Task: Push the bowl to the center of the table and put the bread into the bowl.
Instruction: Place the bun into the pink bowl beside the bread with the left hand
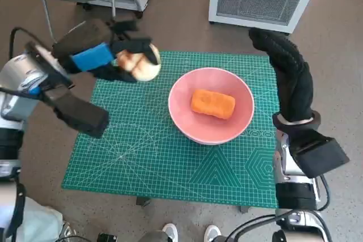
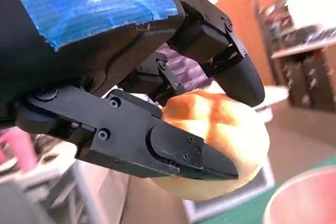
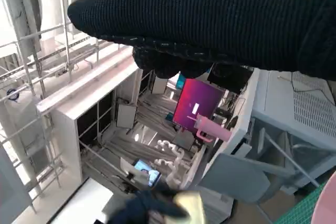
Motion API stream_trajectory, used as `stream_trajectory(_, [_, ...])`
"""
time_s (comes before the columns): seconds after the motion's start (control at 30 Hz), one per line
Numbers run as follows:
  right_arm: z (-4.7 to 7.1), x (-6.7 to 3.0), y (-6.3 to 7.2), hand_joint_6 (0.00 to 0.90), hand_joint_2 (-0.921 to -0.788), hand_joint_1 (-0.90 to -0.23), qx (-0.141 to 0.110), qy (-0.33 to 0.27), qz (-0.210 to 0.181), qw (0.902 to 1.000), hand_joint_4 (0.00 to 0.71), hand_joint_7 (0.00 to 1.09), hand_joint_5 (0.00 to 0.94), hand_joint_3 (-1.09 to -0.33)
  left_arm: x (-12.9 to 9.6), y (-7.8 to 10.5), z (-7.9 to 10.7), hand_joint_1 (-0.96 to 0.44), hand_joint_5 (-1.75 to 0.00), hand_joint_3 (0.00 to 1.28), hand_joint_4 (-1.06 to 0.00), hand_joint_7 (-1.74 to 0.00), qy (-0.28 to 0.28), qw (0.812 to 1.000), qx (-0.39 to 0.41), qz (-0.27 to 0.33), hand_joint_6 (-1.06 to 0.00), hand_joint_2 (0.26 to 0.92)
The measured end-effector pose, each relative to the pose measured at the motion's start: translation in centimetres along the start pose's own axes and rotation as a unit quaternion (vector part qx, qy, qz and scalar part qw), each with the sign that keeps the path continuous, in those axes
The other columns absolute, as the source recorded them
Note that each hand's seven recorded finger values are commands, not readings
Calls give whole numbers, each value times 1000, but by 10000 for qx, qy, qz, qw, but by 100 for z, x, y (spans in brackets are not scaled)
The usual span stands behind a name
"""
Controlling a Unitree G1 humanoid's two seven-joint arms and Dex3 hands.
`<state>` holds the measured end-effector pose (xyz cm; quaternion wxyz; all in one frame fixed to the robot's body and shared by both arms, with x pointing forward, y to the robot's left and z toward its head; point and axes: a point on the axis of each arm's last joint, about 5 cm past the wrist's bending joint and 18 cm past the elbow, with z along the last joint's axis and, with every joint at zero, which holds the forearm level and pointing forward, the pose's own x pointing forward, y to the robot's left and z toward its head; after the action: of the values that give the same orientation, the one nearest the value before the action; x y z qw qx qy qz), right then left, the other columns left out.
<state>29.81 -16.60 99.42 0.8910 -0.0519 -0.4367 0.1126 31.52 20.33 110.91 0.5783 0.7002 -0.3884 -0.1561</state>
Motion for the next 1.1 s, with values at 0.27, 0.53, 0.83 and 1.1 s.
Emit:
stream_trajectory(0.27, [2, 1, -1, -1, -921, -670, -6, -6, 2, 10000, 240, 628, 1, -835, 297, -63, 284, -1, -1230, 59, -659, -1060, -757, 9970, 126, 121, -705, 915])
stream_trajectory(0.53, [13, 0, -56, -1, -921, -664, -100, -7, -3, 9999, 239, 625, 0, -839, 492, -347, 480, -1, -1623, 836, -494, -1248, -1489, 9876, 438, -215, -671, 534])
stream_trajectory(0.83, [32, 9, -81, -1, -921, -670, -162, -50, 0, 9999, 239, 623, 0, -841, 631, -555, 608, -115, -718, 193, -470, -862, -1449, 9843, 360, -946, -413, 864])
stream_trajectory(1.1, [51, 24, -78, -1, -921, -668, -182, -85, -19, 9998, 239, 622, 0, -841, 647, -689, 686, -494, -41, 48, -246, -202, -867, 9843, 269, -1513, -193, 913])
